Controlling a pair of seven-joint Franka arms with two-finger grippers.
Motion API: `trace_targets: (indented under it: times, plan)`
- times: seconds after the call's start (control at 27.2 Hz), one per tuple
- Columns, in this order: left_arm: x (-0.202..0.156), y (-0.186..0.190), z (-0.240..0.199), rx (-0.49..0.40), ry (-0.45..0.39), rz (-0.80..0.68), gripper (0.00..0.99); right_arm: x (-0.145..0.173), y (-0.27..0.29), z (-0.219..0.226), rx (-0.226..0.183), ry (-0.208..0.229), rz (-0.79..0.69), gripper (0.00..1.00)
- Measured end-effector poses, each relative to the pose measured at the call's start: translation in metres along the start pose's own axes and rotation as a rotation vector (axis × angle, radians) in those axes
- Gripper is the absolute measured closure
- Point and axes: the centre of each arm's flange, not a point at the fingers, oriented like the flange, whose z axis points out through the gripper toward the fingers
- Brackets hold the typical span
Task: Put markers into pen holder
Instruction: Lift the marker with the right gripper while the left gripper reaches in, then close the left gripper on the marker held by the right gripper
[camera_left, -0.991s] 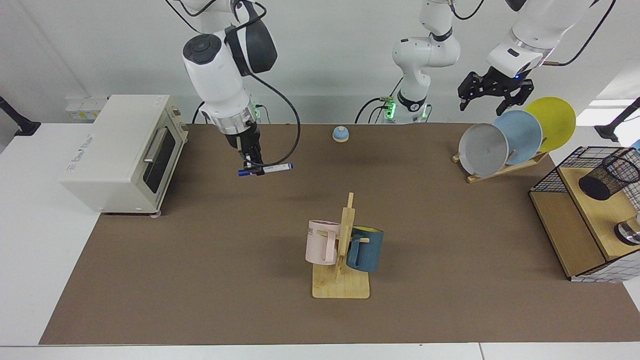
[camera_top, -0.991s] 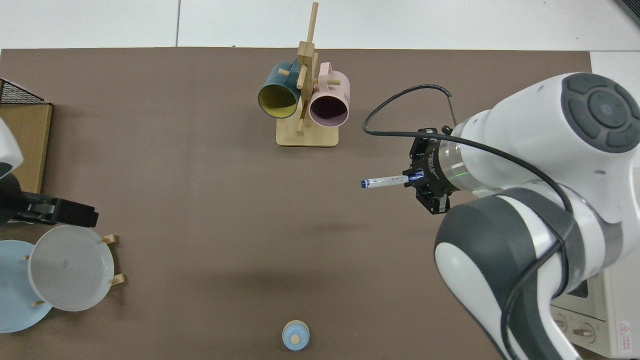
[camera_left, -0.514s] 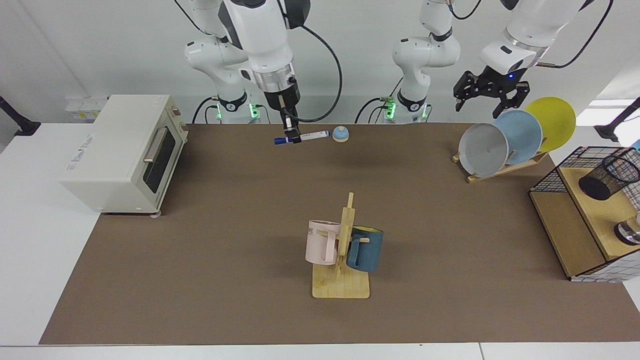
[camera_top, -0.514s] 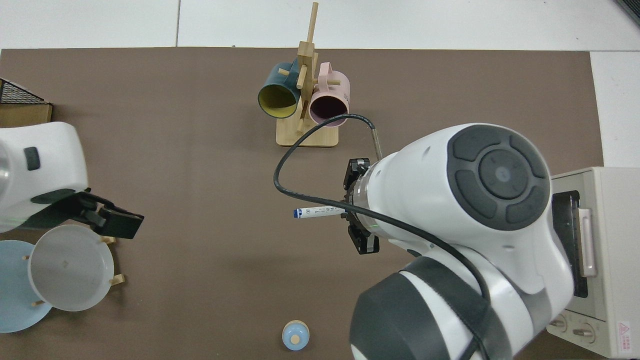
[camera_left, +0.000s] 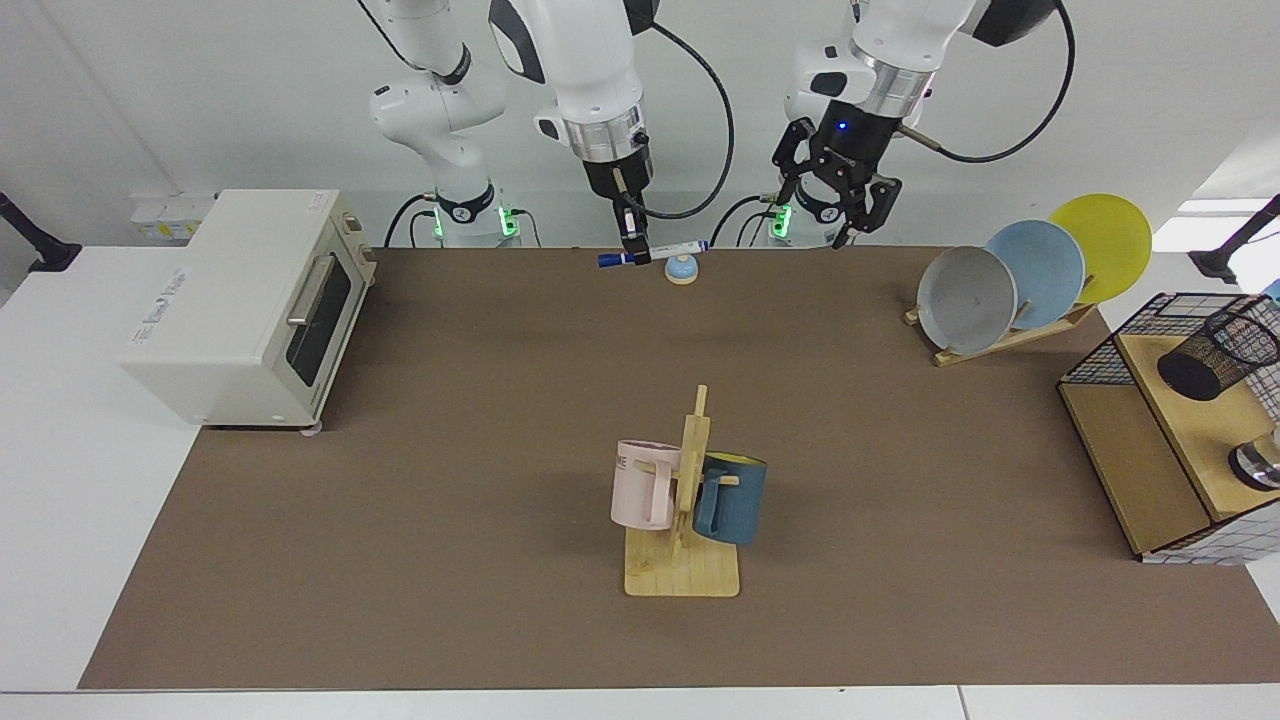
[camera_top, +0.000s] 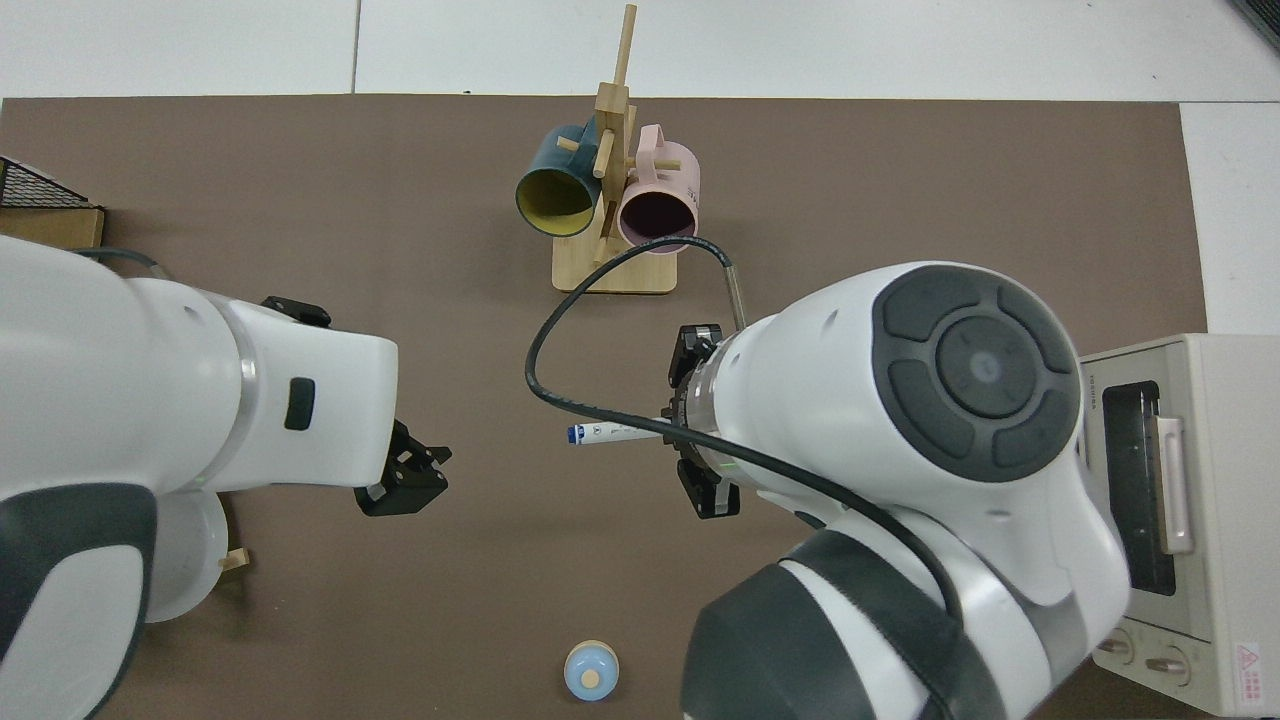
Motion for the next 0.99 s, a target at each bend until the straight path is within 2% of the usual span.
trace_targets:
  times: [0.11, 0.26, 0.59, 0.88, 0.99]
  plan:
    - [0.002, 0.002, 0.01, -0.008, 0.001, 0.142, 0.066, -0.011, 0.004, 0.0, 0.01, -0.014, -0.018, 0.84]
    - [0.006, 0.005, 0.015, -0.011, 0.009, 0.233, 0.053, -0.028, 0.01, 0.001, 0.026, -0.047, -0.04, 0.84]
    - [0.021, 0.026, 0.034, -0.035, 0.036, 0.284, 0.035, -0.05, 0.017, 0.007, 0.039, -0.068, -0.075, 0.84]
    - [0.034, 0.048, 0.06, -0.061, 0.042, 0.32, 0.057, -0.058, 0.013, 0.012, 0.051, -0.118, -0.066, 0.84]
    - [0.035, 0.052, 0.065, -0.066, 0.037, 0.324, 0.137, -0.058, 0.012, 0.012, 0.055, -0.123, -0.064, 0.84]
